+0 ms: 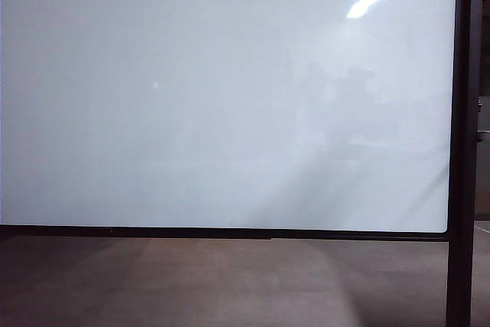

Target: Reach to the right to find the marker pen, pick it up, and write the number 8 on the whiteboard.

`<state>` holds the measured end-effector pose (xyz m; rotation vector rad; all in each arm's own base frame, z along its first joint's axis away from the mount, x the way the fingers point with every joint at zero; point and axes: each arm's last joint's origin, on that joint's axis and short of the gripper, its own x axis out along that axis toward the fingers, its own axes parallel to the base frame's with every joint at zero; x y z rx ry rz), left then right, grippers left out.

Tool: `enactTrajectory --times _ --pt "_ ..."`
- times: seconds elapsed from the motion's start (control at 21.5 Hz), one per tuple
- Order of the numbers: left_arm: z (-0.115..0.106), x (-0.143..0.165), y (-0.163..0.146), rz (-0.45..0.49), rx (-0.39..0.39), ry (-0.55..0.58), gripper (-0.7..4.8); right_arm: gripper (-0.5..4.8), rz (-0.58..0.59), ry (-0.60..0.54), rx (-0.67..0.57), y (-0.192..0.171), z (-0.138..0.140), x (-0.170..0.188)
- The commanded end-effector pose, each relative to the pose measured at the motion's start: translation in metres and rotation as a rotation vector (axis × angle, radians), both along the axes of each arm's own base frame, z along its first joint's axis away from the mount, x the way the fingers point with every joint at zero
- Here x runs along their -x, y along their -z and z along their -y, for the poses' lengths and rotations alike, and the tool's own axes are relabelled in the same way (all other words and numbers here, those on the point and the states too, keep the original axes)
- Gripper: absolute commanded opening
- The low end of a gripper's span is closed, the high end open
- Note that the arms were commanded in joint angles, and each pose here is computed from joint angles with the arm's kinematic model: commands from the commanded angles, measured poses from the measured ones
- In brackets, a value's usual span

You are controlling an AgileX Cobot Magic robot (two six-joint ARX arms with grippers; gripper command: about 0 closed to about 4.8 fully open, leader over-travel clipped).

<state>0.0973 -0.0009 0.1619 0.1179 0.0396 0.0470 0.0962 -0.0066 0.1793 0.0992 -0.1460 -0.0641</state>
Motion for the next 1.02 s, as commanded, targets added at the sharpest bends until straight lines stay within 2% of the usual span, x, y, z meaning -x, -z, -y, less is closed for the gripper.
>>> enactTrajectory --times 0.05,0.56,1.02 --pt "0.0 0.0 -0.001 0.013 -0.001 0.003 0.66 -0.05 0.014 0.0 0.004 -0.001 0.0 0.0" --pt "0.003 0.0 -0.001 0.013 -0.001 0.028 0.66 -0.05 0.014 0.0 0.004 -0.001 0.0 0.0" --pt "0.042 0.01 -0.001 0.013 0.002 0.443 0.66 -0.05 0.014 -0.008 0.004 -0.001 0.0 0.0"
